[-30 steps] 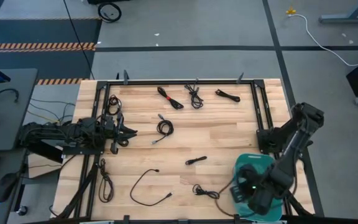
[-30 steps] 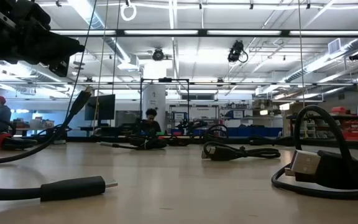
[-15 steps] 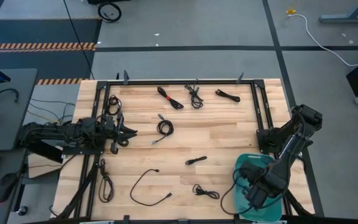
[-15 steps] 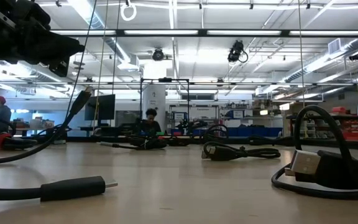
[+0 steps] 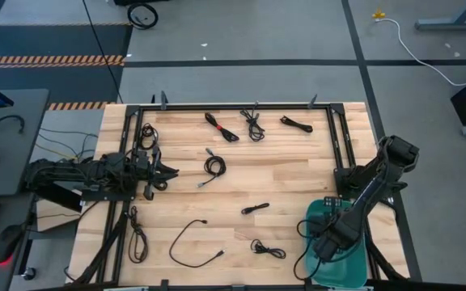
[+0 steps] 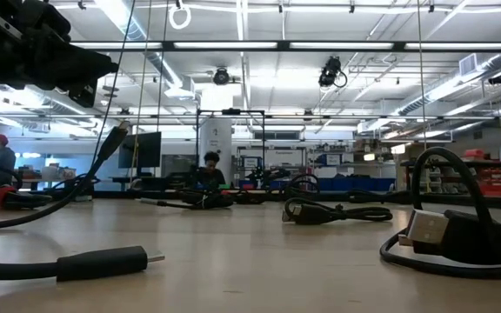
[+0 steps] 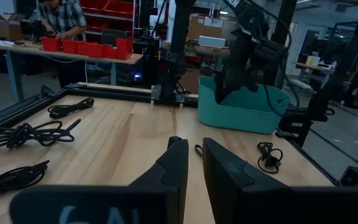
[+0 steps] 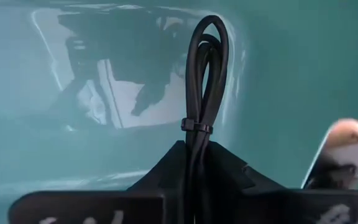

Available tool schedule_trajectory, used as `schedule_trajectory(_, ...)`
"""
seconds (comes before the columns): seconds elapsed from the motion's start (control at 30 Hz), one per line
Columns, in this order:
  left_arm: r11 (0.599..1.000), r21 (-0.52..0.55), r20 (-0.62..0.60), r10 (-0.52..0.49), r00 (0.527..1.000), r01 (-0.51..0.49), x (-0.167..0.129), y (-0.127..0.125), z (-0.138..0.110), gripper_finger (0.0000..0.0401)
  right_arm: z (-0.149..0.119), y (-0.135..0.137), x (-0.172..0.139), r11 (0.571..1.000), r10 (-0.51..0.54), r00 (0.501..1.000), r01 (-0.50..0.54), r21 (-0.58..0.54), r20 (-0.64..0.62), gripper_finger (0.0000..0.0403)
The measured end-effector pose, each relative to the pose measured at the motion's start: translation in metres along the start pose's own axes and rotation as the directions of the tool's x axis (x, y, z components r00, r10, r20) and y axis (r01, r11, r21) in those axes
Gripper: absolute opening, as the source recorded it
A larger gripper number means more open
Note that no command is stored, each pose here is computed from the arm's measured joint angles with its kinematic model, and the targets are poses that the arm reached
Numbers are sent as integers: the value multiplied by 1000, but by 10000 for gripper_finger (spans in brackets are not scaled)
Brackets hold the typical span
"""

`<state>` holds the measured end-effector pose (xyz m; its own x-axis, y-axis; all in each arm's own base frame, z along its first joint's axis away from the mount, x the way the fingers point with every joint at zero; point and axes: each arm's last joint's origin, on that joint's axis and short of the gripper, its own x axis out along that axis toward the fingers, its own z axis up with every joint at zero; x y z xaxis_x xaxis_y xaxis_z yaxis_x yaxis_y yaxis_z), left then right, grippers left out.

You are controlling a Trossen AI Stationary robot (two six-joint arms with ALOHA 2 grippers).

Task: Pick and place USB-C Cables
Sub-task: Put the black charger cable into the blue bin

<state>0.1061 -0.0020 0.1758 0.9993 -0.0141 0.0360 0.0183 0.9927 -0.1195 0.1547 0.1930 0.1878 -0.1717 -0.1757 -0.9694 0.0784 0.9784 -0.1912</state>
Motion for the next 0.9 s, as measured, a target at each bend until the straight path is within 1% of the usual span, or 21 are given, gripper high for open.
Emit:
schedule_trajectory(0.13, 1000, 0, 0, 0, 1000, 0, 0, 0, 0, 59, -1, -2, 14, 999, -5, 1000, 4, -46, -6, 80)
schedule_trajectory(0.27, 1000, 0, 0, 0, 1000, 0, 0, 0, 0, 56, -4, -7, 24, 998, -28, 999, 26, -60, -33, 121)
schedule_trajectory(0.4, 1000, 0, 0, 0, 1000, 0, 0, 0, 0, 51, -5, -10, 26, 995, -73, 997, 71, -63, -23, 164)
schedule_trajectory(0.5, 1000, 0, 0, 0, 1000, 0, 0, 0, 0, 51, -6, -13, 20, 993, -113, 993, 111, -42, -40, 181)
schedule_trajectory(0.63, 1000, 0, 0, 0, 1000, 0, 0, 0, 0, 56, -6, -15, -7, 985, -155, 985, 160, 68, -78, 176)
schedule_trajectory(0.7, 1000, 0, 0, 0, 1000, 0, 0, 0, 0, 58, -5, -13, -27, 983, -138, 988, 145, 110, -69, 167)
schedule_trajectory(0.8, 1000, 0, 0, 0, 1000, 0, 0, 0, 0, 59, -4, -10, -63, 979, -87, 996, 91, 183, -31, 149)
schedule_trajectory(0.9, 1000, 0, 0, 0, 1000, 0, 0, 0, 0, 55, 2, -6, -97, 963, 5, 996, -29, 268, 88, 132)
